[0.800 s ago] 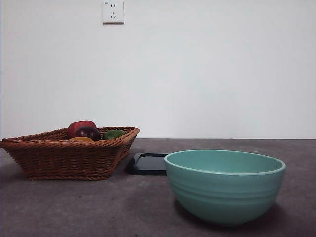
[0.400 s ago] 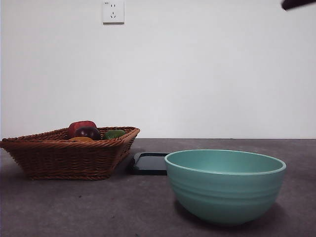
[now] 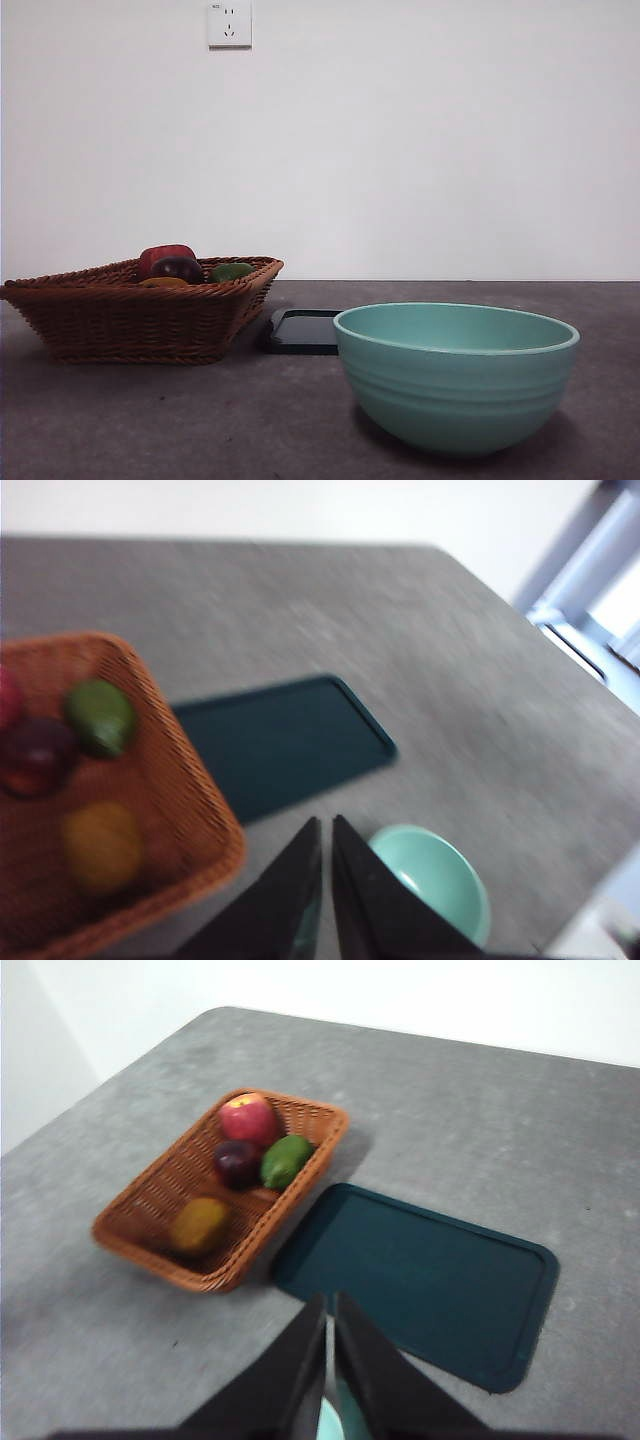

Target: Pick up the wifruite, put it on the bowl, pick up the plate, put it on desk

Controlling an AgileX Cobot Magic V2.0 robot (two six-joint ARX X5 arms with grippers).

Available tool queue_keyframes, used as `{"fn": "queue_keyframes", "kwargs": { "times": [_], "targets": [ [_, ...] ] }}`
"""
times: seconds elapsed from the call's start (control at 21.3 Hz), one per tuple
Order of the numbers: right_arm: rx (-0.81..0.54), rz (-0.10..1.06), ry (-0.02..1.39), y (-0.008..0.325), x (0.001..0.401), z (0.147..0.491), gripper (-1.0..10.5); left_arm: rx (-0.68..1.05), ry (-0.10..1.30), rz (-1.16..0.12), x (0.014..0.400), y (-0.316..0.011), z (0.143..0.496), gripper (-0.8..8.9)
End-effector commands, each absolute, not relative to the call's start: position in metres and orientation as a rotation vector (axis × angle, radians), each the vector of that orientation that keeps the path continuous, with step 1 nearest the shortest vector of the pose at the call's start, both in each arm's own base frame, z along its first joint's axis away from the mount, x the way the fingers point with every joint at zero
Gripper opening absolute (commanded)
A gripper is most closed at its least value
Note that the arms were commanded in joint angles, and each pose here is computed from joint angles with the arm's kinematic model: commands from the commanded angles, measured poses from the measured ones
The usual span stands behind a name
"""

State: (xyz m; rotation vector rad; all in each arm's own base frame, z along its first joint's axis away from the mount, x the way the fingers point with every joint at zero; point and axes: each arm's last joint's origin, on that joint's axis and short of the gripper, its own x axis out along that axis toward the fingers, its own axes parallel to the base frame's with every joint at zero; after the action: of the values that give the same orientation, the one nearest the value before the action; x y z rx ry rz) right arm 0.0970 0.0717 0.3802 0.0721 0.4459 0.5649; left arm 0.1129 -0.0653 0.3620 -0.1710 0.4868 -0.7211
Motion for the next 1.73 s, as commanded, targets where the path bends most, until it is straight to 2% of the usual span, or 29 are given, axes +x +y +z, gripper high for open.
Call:
{"fn": "queue_keyframes", "kwargs": {
  "times": [0.05,0.23,0.47,0.84,0.89,0.94,1.08,1.12,1.17,1.5,1.73],
  "targets": [
    [0.051,0.593,0.446,0.069,0.09,0.394,0.0,-0.138,0.524,-0.77,0.113,-0.069,0.371,0.17],
    [0.036,0.6,0.495,0.063,0.082,0.4,0.0,-0.123,0.579,-0.826,0.113,-0.073,0.374,0.17],
    [0.013,0.589,0.558,0.053,0.069,0.397,0.0,-0.121,0.579,-0.849,0.109,-0.074,0.376,0.18],
    [-0.002,0.591,0.546,0.044,0.057,0.397,0.0,-0.127,0.571,-0.85,0.108,-0.074,0.377,0.22],
    [-0.006,0.592,0.549,0.044,0.057,0.396,0.1,-0.127,0.571,-0.85,0.108,-0.074,0.377,0.56],
    [-0.007,0.591,0.549,0.044,0.057,0.396,0.7,-0.127,0.571,-0.85,0.108,-0.074,0.377,1.31],
    [-0.006,0.589,0.549,0.044,0.057,0.396,5.4,-0.127,0.572,-0.85,0.108,-0.074,0.376,5.92],
    [-0.008,0.581,0.547,0.044,0.058,0.396,6.5,-0.127,0.57,-0.85,0.108,-0.074,0.377,6.96],
    [-0.009,0.578,0.546,0.043,0.058,0.396,6.8,-0.127,0.567,-0.851,0.108,-0.074,0.377,7.24],
    [-0.005,0.575,0.534,0.044,0.058,0.397,6.8,-0.13,0.584,-0.847,0.109,-0.074,0.376,7.19],
    [-0.006,0.575,0.534,0.044,0.058,0.397,6.8,-0.131,0.724,-0.748,0.124,-0.081,0.363,7.18]
  ]
}}
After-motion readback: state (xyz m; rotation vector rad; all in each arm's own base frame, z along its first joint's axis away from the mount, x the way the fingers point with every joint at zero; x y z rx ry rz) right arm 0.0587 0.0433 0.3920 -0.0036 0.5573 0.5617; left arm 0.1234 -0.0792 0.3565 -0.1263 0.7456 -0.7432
